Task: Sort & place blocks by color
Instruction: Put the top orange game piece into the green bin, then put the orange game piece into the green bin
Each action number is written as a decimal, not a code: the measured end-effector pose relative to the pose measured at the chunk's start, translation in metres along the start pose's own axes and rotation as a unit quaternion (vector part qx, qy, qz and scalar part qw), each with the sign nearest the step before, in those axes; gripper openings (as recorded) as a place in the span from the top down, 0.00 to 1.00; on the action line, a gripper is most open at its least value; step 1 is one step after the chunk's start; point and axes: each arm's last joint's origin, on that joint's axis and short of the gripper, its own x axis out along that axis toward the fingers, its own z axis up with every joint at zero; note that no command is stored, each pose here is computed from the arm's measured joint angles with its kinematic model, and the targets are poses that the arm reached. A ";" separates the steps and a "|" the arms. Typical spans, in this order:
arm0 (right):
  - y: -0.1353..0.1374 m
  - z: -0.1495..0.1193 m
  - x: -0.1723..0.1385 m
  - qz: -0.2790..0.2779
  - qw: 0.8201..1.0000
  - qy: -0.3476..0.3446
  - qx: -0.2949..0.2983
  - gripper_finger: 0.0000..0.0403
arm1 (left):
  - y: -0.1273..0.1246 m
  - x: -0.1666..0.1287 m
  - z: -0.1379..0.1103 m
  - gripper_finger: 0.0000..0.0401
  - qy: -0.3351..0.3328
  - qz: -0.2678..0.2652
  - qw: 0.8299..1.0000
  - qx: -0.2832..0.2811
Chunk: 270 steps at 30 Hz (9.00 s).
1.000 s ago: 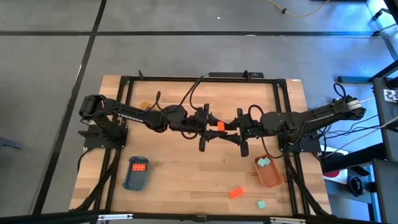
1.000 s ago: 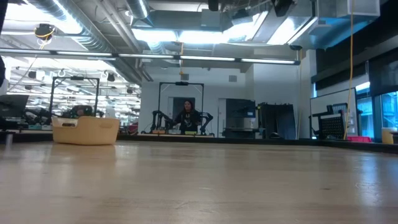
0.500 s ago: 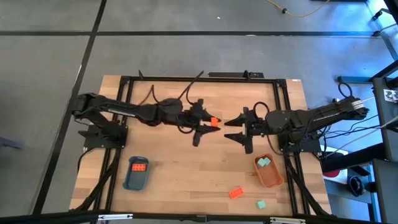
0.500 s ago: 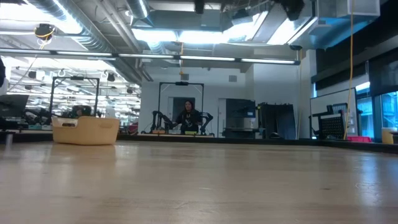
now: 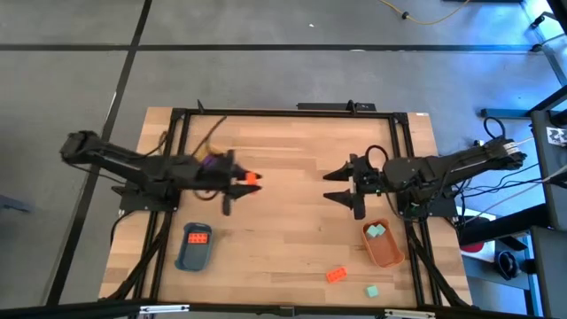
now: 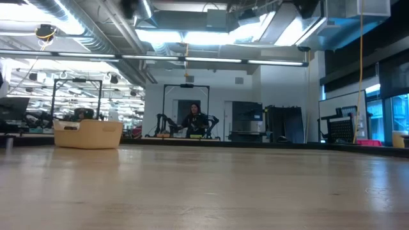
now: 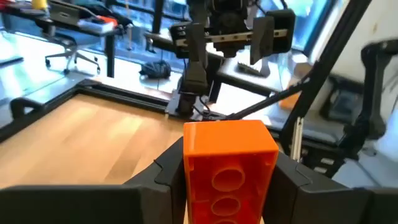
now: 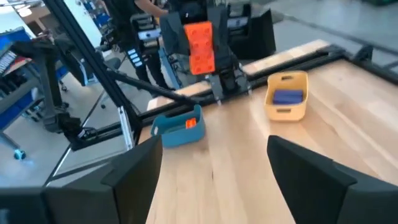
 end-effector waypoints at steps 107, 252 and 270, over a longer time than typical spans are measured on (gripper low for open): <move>0.005 0.005 0.017 0.001 0.997 -0.058 -0.047 0.27 | -0.087 -0.078 -0.200 0.51 0.630 -0.020 0.771 0.093; 0.119 -0.224 0.096 0.046 0.790 0.567 -0.228 0.27 | 0.013 -0.032 -0.004 1.00 -0.031 -0.008 0.999 0.014; 0.112 -0.229 0.097 0.023 0.775 0.567 -0.278 0.65 | 0.013 -0.036 0.000 1.00 -0.041 -0.011 0.999 0.014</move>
